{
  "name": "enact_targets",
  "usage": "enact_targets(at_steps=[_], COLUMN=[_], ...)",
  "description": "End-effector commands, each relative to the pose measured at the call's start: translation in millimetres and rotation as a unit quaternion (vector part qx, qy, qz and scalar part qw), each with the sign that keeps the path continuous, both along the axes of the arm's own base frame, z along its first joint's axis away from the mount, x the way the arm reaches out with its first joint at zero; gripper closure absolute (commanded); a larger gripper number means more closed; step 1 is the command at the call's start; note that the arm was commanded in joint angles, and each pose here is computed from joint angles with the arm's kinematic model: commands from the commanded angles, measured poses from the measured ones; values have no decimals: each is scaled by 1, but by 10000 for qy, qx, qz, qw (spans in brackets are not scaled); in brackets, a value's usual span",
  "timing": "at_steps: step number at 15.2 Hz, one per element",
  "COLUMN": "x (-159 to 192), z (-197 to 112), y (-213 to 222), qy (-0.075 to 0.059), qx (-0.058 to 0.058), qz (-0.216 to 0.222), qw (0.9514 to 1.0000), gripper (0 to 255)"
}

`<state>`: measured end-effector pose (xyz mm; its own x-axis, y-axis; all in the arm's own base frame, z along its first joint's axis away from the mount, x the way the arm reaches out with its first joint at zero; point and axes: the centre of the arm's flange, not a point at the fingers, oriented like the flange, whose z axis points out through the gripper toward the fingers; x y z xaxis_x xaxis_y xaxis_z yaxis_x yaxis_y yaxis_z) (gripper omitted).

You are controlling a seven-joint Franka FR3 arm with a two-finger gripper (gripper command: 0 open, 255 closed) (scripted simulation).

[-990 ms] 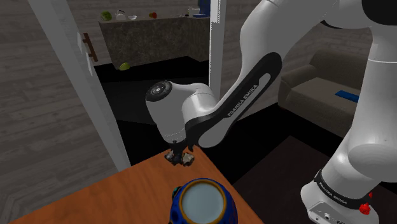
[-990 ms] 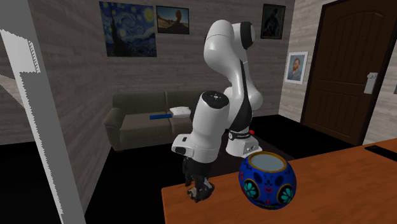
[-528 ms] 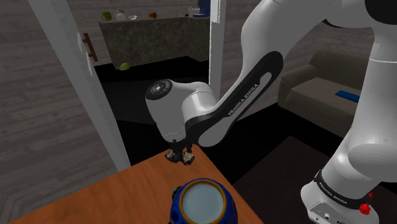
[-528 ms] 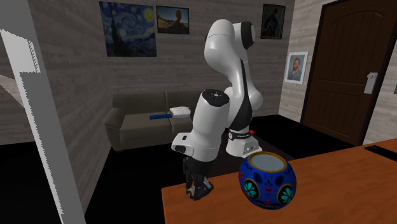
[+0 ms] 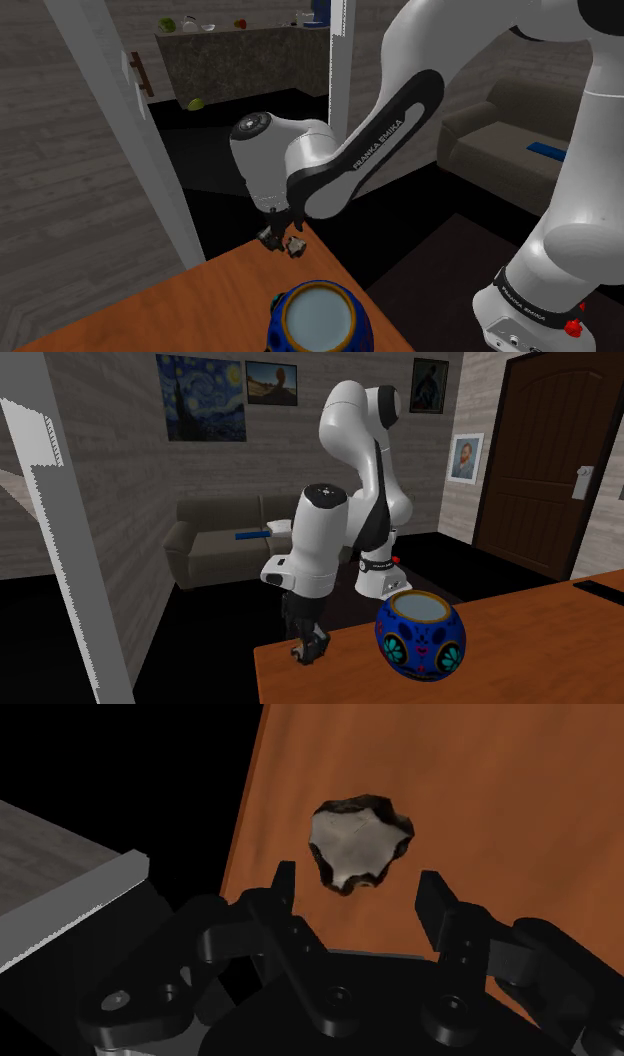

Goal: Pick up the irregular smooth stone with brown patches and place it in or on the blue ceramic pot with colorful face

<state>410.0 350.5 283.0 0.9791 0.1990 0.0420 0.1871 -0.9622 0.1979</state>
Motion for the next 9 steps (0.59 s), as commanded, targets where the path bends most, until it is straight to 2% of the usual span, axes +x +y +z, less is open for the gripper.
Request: enact_targets(at_steps=[1, 2, 9], x=[40, 51, 46], z=[10, 11, -26], y=[-32, -42, -41], qy=[788, 980, 980], qx=[838, 1051, 1051], qz=[-505, -631, -631], qw=[9921, 9876, 9876], gripper=[0, 0, 0])
